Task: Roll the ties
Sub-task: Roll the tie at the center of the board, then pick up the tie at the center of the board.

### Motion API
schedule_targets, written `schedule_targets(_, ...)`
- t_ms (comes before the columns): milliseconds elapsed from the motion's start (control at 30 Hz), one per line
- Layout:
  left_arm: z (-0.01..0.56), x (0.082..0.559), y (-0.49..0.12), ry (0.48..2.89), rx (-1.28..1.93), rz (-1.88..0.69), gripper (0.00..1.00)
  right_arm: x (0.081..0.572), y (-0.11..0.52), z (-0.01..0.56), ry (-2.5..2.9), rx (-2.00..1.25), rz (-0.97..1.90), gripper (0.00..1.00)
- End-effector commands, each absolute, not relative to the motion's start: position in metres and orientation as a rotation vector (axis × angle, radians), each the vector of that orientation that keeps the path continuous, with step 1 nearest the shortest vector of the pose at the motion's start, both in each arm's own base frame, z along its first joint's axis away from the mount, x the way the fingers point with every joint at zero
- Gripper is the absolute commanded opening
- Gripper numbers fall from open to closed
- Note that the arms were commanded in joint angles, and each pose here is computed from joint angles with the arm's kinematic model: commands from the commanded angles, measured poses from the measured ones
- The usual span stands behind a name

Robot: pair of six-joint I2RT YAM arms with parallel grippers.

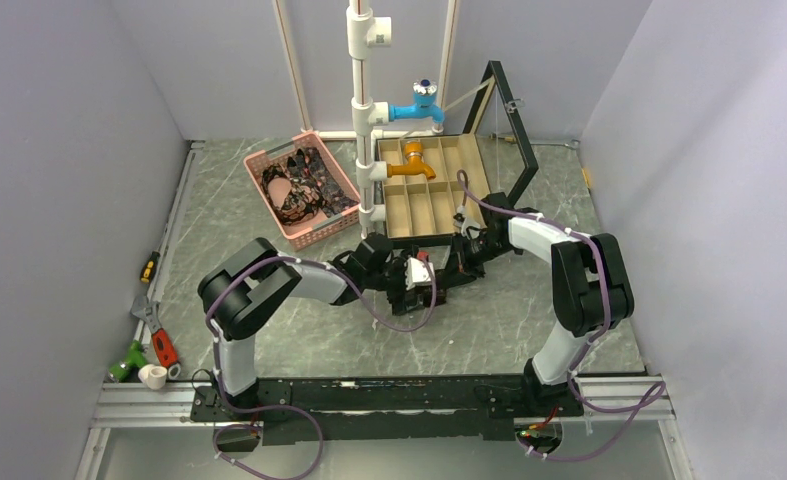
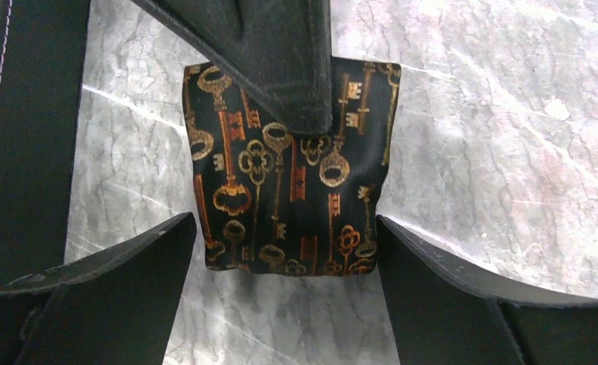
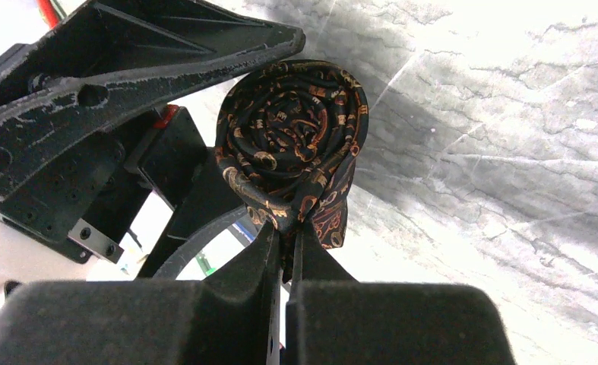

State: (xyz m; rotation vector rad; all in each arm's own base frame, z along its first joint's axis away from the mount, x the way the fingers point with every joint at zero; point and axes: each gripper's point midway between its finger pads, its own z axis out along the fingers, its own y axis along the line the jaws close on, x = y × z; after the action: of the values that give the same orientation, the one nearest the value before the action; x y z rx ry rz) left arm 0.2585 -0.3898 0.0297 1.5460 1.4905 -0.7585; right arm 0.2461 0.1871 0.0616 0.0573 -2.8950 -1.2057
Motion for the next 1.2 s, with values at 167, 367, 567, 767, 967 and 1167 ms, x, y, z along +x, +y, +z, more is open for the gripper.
schedule_targets(167,0.035,0.241,-0.394,1.399,1.602,-0.879,0.99,0.249,0.188,0.070,-2.972,0.264,-1.212,0.00)
schedule_targets(367,0.020,0.234,-0.406,1.406,1.626,-0.949,0.99,0.252,0.190,0.075,-2.997,0.279,-1.240,0.00)
schedule_targets(567,-0.001,0.234,-0.409,1.478,1.640,-0.971,0.99,0.255,0.194,0.089,-3.000,0.312,-1.294,0.00)
schedule_targets(767,0.014,0.221,-0.404,1.410,1.667,-0.999,0.44,0.253,0.193,0.097,-3.007,0.336,-1.299,0.00)
schedule_targets(967,0.038,0.205,-0.406,1.330,1.687,-1.013,0.13,0.259,0.188,0.098,-3.049,0.363,-1.231,0.00)
schedule_targets(1167,0.049,0.215,-0.403,1.394,1.631,-0.965,0.98,0.258,0.184,0.104,-3.059,0.419,-1.198,0.00)
